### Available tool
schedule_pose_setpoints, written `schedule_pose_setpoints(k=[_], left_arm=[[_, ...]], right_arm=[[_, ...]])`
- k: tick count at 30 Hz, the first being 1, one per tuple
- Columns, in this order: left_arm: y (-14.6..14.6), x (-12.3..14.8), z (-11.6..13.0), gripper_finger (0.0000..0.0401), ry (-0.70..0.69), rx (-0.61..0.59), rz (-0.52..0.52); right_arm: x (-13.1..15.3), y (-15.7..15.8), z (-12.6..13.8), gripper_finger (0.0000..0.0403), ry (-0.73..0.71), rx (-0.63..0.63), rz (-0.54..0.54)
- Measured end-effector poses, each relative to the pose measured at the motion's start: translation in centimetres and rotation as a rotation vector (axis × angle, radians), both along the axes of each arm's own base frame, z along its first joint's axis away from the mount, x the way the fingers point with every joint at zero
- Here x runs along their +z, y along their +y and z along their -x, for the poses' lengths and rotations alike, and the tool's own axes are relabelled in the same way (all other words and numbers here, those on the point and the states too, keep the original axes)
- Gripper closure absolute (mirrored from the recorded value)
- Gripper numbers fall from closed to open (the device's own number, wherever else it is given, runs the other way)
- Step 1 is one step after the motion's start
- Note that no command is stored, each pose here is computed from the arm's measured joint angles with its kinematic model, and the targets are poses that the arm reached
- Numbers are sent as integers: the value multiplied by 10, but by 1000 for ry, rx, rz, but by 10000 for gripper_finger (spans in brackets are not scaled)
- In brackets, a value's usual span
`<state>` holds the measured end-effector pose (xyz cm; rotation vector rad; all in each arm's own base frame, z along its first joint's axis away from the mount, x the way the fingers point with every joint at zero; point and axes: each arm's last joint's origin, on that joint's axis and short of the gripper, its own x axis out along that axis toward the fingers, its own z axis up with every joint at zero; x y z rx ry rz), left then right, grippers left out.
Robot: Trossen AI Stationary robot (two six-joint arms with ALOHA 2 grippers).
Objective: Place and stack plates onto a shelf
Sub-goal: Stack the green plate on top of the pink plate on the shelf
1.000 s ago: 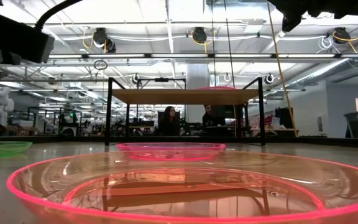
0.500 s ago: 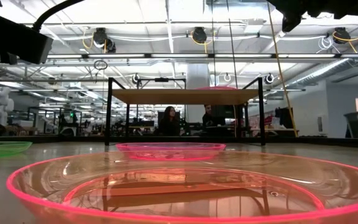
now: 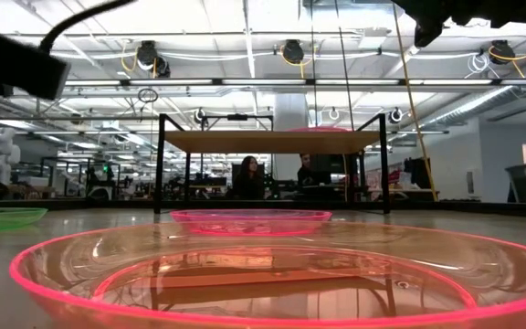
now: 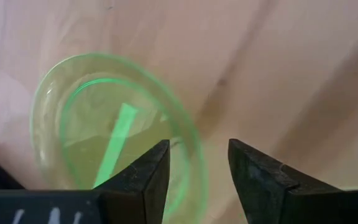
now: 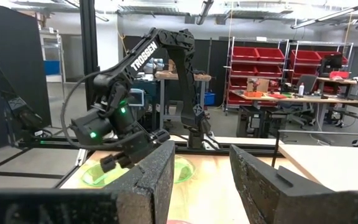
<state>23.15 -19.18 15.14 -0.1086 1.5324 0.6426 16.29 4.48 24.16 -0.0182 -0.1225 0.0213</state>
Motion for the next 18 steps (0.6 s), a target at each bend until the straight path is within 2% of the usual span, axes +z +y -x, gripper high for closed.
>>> schedule_pose_setpoints(k=[7,11,14,18], left_arm=[[13,-18,15,231,44,96,-66],[14,-19,16,235,43,98,-67],[14,-19,16,260,40,99,-62],[13,-20,15,316,34,99,-50]], right_arm=[[-1,0,0,266,9,1,-1],[-1,0,0,266,8,0,-2],[-1,0,0,266,7,0,-2],[-1,0,0,266,7,1,-14]])
